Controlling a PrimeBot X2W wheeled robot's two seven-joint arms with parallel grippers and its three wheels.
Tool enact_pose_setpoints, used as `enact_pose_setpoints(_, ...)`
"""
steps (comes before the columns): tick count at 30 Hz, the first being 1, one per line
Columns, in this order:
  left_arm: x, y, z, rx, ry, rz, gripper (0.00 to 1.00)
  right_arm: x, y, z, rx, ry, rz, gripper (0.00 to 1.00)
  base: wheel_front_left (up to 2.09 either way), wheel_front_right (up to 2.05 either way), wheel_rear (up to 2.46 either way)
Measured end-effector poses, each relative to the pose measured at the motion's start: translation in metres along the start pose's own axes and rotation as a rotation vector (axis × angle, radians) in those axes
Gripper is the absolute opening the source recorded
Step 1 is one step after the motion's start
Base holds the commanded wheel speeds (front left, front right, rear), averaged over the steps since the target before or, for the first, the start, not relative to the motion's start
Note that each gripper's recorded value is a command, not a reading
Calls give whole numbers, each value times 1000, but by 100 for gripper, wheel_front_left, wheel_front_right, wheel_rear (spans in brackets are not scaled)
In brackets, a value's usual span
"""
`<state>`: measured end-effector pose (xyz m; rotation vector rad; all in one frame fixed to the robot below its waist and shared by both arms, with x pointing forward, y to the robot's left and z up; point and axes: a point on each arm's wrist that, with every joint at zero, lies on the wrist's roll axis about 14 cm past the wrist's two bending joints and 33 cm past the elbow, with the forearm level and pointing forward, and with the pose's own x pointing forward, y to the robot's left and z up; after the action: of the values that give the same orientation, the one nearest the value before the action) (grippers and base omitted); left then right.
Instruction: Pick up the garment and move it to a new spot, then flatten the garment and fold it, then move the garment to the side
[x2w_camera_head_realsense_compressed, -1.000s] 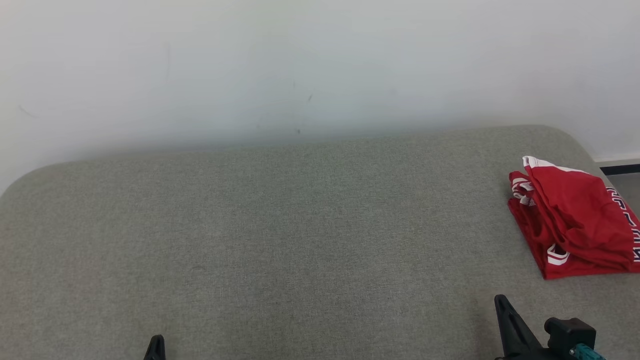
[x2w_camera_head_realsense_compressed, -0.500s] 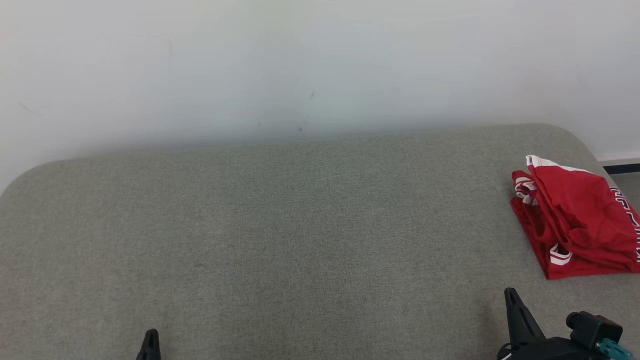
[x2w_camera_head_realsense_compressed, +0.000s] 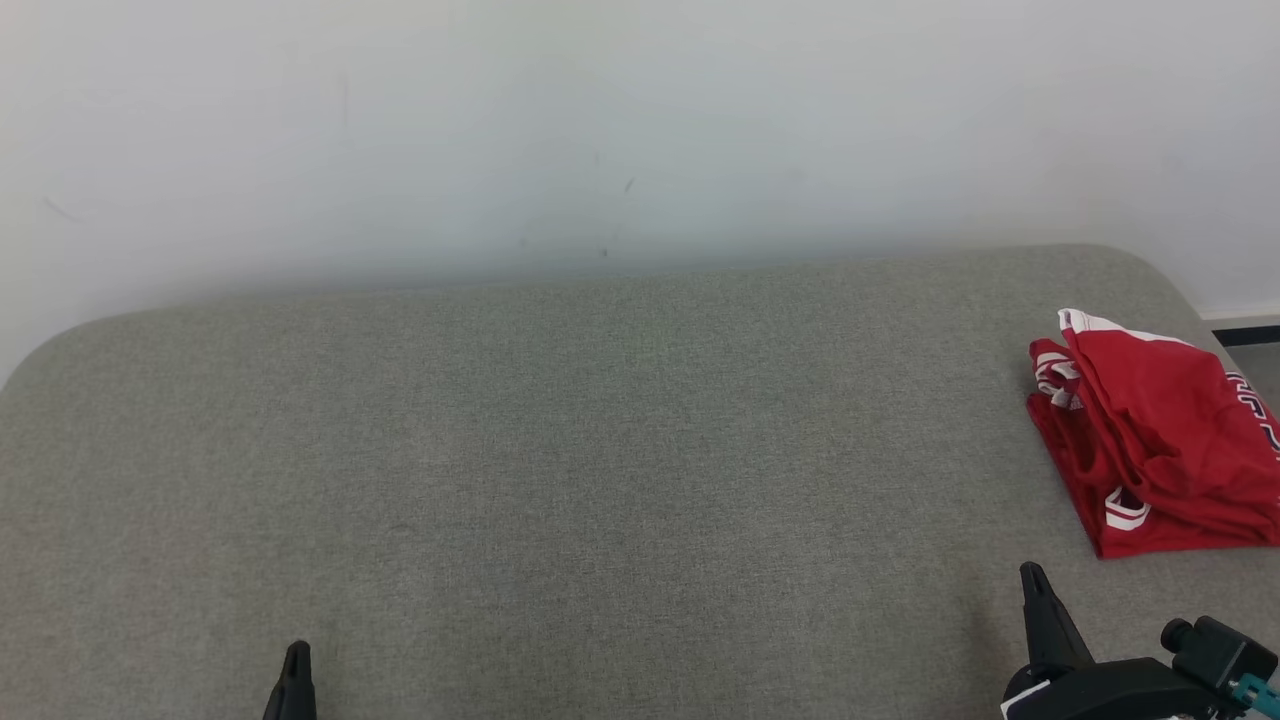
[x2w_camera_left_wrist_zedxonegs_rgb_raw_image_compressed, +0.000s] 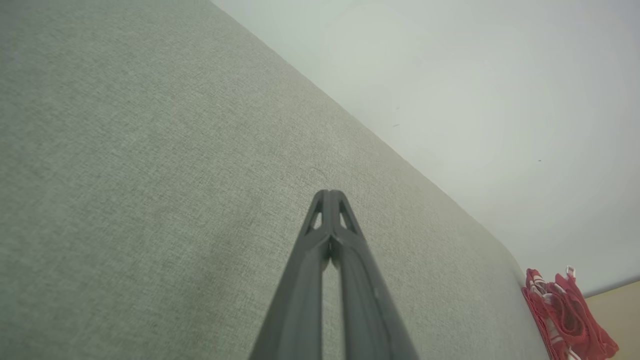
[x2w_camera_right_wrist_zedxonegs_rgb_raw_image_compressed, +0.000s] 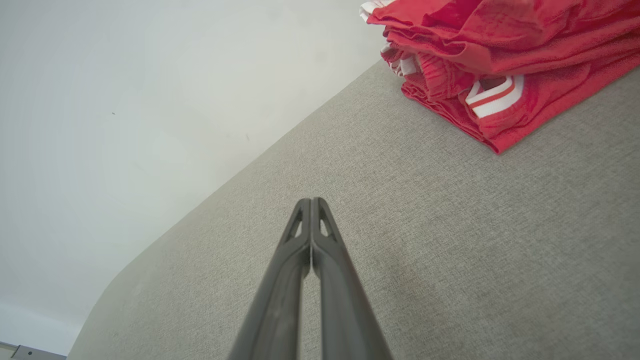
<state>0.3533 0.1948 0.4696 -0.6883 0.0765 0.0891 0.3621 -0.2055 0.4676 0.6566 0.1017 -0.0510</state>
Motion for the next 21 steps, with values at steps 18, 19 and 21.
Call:
enact_pose_setpoints(18,9,-4,6,-219,6,-5,0,5,4,6,226,-13,-2,0,0,0,0)
enact_pose_setpoints(19,9,-4,6,-229,7,-4,0,5,5,7,242,-12,-2,0,0,0,0)
enact_pose_setpoints(21,10,-4,6,-259,8,-5,0,5,5,7,266,-13,-2,0,0,0,0)
